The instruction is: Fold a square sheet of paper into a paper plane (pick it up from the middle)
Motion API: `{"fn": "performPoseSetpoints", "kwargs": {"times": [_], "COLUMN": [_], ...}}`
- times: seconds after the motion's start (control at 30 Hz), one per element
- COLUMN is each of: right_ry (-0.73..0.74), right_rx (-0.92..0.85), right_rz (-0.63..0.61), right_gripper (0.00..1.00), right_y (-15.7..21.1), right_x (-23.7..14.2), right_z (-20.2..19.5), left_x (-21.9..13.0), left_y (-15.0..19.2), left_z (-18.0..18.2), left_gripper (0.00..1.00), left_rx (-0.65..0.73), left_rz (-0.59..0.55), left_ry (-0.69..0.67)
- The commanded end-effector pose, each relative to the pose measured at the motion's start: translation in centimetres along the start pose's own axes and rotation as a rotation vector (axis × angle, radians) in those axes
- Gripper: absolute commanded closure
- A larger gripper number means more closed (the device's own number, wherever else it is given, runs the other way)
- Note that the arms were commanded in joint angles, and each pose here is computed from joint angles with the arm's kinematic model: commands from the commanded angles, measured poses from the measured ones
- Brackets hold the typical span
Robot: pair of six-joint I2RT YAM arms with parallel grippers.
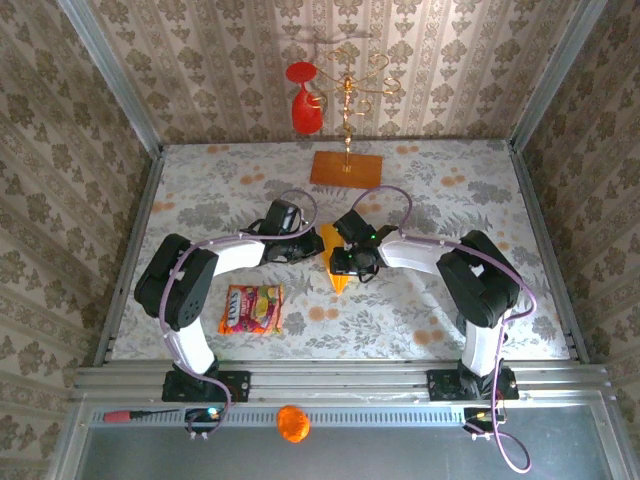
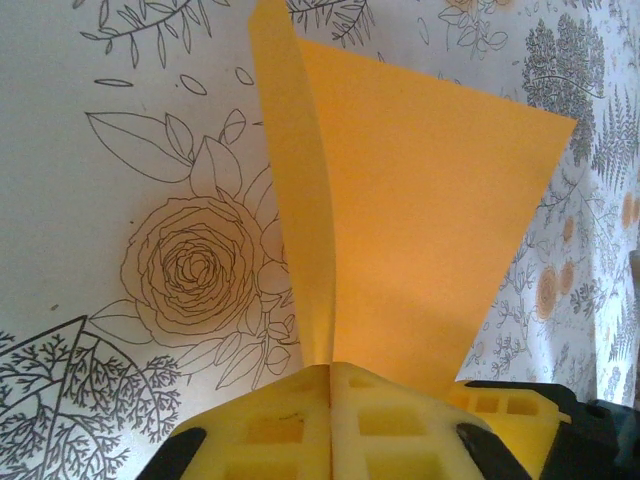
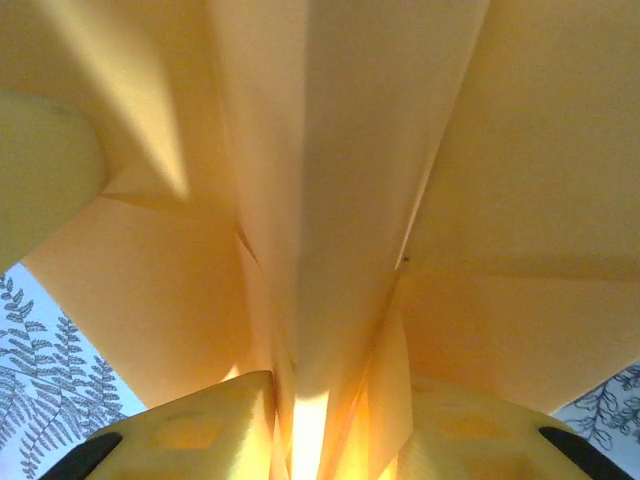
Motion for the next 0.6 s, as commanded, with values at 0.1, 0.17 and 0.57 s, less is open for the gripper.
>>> {"fn": "performPoseSetpoints", "kwargs": {"times": [0.1, 0.17, 0.57], "right_ry": [0.058, 0.071, 0.163], "right_rx": [0.011, 0.015, 0.017], "right_rz": [-0.006, -0.016, -0.069], "right_gripper": [0.66, 0.68, 0.79], "right_y": [-0.1, -0.2, -0.9], "right_x": [0.4, 0.3, -0.8], "right_z": [-0.2, -0.4, -1.0], "left_x": [-0.3, -0.5, -6.1], "left_y": [-0.1, -0.2, -0.7], "left_z": [-0.6, -0.6, 3.2], "left_gripper": [0.86, 0.81, 0.34], "left_rx": [0.005, 0.006, 0.033], "left_rz": [0.003, -0.006, -0.060], "left_ry": [0.024, 0.018, -0.268]}}
Point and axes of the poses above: each hand's point on the last joint's axis, 136 mm out from that joint toward the fingers, its own x axis out along the fingers, its own z axis along the line the jaws close on, y = z × x, the point moved 6 cm from there along -x, back along the fingers, and after that the axes turned 15 degrees about x, right-handed, at the moved point
